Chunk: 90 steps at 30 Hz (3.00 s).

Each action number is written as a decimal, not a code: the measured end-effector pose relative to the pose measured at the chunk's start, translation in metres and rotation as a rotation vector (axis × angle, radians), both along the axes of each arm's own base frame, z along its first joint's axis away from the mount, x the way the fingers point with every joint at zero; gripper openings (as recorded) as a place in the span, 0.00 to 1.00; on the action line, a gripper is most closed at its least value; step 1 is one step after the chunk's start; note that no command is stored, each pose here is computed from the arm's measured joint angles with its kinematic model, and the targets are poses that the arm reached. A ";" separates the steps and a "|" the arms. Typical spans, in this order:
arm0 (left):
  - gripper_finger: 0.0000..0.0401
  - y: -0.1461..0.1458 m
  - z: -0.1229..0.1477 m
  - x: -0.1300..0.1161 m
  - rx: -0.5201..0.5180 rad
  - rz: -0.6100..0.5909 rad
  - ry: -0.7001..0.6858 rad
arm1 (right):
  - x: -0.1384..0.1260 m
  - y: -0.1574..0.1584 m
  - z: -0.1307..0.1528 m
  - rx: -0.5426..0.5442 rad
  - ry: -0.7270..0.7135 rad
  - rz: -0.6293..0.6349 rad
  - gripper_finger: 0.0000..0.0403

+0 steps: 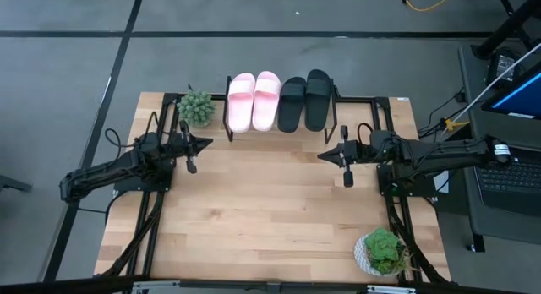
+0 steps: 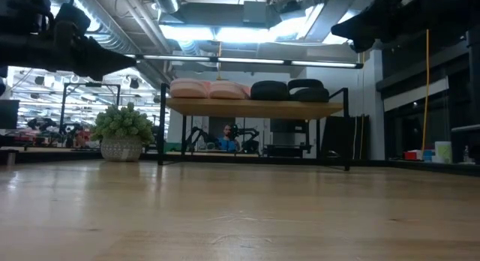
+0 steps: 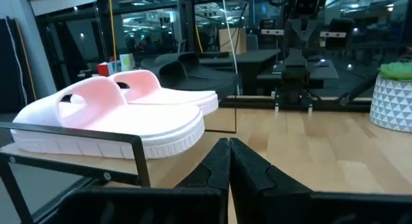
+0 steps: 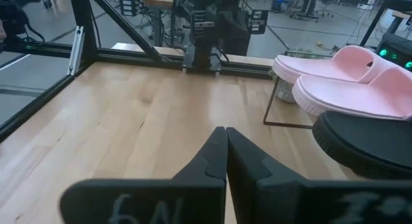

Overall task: Pick and place slides into the shelf
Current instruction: Return to Home Position

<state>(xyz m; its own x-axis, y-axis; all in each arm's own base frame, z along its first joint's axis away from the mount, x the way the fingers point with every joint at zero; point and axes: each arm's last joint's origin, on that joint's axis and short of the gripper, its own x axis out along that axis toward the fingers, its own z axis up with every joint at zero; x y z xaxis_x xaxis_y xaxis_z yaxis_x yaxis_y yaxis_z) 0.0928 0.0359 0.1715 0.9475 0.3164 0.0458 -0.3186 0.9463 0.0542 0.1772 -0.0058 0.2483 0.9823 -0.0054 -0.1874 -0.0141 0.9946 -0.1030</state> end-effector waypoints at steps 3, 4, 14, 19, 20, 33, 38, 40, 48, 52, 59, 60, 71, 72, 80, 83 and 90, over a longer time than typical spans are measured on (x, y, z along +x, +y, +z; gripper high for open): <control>0.00 -0.001 -0.003 -0.002 -0.007 0.003 0.025 | 0.000 0.000 0.000 0.001 0.001 0.000 0.01; 0.00 -0.001 -0.003 -0.002 -0.009 0.013 0.026 | 0.001 0.000 0.000 0.001 0.003 0.000 0.01; 0.00 0.001 -0.004 -0.003 -0.054 0.055 0.021 | 0.000 -0.001 -0.019 0.010 0.005 0.022 0.01; 0.00 0.001 -0.004 -0.003 -0.055 0.055 0.021 | -0.001 -0.001 -0.023 -0.032 -0.016 0.029 0.01; 0.00 0.001 -0.004 -0.003 -0.055 0.055 0.021 | -0.001 -0.001 -0.023 -0.043 -0.016 0.030 0.01; 0.00 0.001 -0.004 -0.003 -0.055 0.055 0.020 | 0.004 0.002 -0.049 -0.067 -0.078 0.134 0.01; 0.00 0.001 -0.004 -0.003 -0.054 0.055 0.021 | -0.009 0.003 -0.074 -0.033 -0.067 0.150 0.01; 0.00 0.001 -0.004 -0.003 -0.054 0.055 0.021 | -0.013 0.003 -0.078 -0.025 -0.082 0.148 0.02; 0.00 0.001 -0.004 -0.003 -0.054 0.055 0.020 | -0.022 0.004 -0.082 -0.044 -0.140 0.159 0.10; 0.00 0.001 -0.004 -0.003 -0.054 0.056 0.021 | -0.030 0.006 -0.093 -0.076 -0.147 0.238 0.10; 0.00 0.001 -0.004 -0.003 -0.055 0.056 0.021 | -0.033 0.009 -0.091 -0.076 -0.169 0.334 0.09; 0.00 0.001 -0.004 -0.003 -0.055 0.055 0.021 | -0.034 0.009 -0.089 -0.078 -0.180 0.335 0.09; 0.00 0.001 -0.004 -0.003 -0.055 0.056 0.021 | -0.068 0.019 -0.077 -0.160 -0.258 0.399 0.09; 0.00 0.001 -0.004 -0.003 -0.055 0.055 0.021 | -0.070 0.022 -0.076 -0.168 -0.278 0.420 0.09; 0.00 0.001 -0.004 -0.003 -0.055 0.056 0.022 | -0.082 0.031 -0.080 -0.117 -0.253 0.480 0.09; 0.00 0.001 -0.004 -0.003 -0.055 0.056 0.022 | -0.083 0.028 -0.077 -0.046 -0.266 0.413 0.09; 0.00 0.001 -0.004 -0.003 -0.055 0.055 0.022 | -0.083 0.025 -0.077 0.050 -0.244 0.388 0.09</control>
<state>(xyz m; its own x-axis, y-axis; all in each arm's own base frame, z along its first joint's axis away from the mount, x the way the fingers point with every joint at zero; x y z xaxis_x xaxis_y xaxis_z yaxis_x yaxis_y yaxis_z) 0.0902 0.0365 0.1674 0.9290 0.3699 0.0067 -0.3699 0.9290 0.0102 0.0945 0.0196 0.1710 0.9253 0.3748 0.0589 -0.3679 0.9243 -0.1018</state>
